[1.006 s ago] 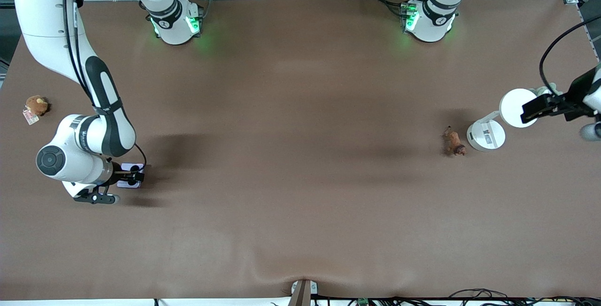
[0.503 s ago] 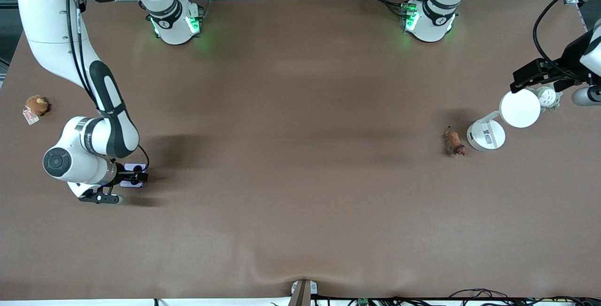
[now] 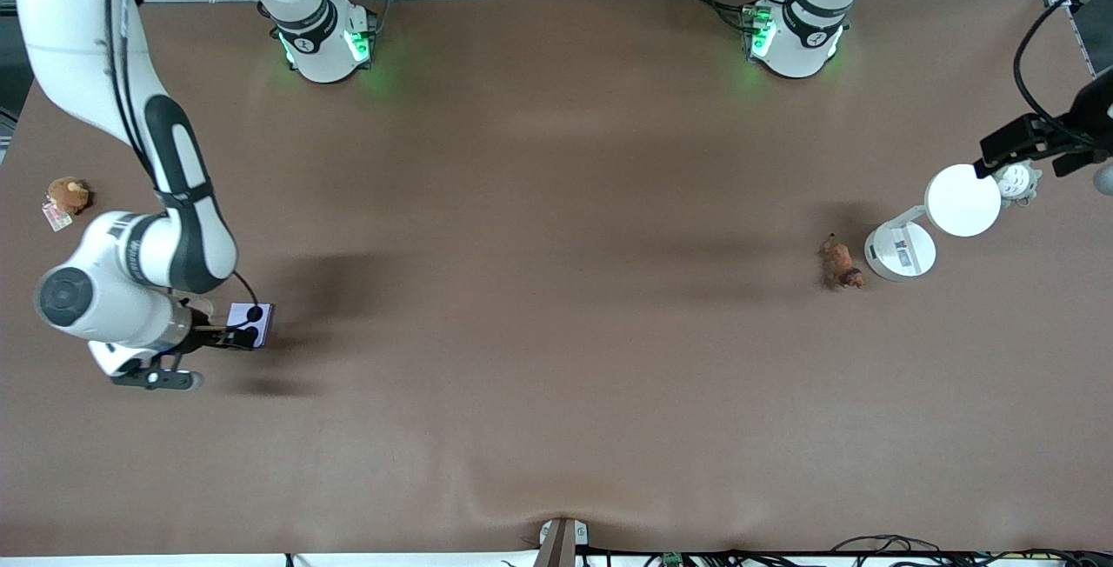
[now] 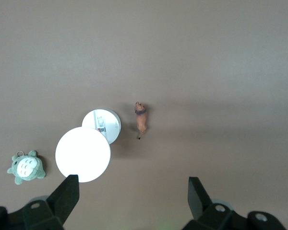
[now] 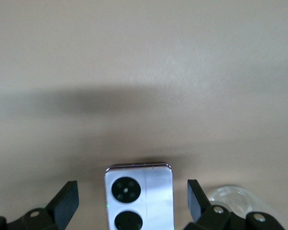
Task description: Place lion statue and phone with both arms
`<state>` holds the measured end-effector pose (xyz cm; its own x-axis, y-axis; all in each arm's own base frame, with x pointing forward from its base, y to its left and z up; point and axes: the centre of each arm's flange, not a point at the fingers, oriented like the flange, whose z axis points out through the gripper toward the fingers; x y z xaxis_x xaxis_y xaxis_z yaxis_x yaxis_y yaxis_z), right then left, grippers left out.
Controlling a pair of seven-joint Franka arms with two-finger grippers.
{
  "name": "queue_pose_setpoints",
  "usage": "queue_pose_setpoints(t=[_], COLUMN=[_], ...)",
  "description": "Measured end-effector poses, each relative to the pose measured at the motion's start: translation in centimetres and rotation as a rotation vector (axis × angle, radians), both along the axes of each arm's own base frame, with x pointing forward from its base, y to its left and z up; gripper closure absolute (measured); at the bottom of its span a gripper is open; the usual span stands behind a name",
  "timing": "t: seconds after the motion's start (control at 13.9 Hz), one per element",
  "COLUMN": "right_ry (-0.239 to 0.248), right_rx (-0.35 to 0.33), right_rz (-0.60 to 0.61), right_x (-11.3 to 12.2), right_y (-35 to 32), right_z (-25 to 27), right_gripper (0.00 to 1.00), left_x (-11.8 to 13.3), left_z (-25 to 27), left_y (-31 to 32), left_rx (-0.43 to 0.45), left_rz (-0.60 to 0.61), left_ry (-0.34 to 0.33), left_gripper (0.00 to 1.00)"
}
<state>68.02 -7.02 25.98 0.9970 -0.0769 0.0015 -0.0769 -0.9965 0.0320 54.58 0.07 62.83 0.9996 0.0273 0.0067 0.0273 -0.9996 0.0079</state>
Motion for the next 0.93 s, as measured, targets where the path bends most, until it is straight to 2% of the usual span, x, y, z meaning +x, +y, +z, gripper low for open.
queue_pose_setpoints(t=[0.22,0.36,0.72,0.93], right_ry=[-0.031,-0.02,0.034,0.065], right_rx=[0.015,0.034,0.086,0.107], right_rz=[0.0,0.007,0.063,0.103], right_x=[0.1,-1.1,-6.8,-10.7], right_y=[0.2,0.7,3.0,3.7], right_z=[7.2,12.5,25.3,30.8], right_gripper=[0.0,0.0,0.0,0.0], left_x=[-0.6,-0.6,-0.5,-0.5], left_z=[0.3,0.2,0.1,0.2], left_y=[-0.2,-0.2,-0.3,-0.4], left_rx=[0.004,0.004,0.004,0.004], left_rz=[-0.009,-0.022,-0.027,-0.041], left_ry=[-0.011,-0.011,-0.012,-0.017], left_gripper=[0.0,0.0,0.0,0.0])
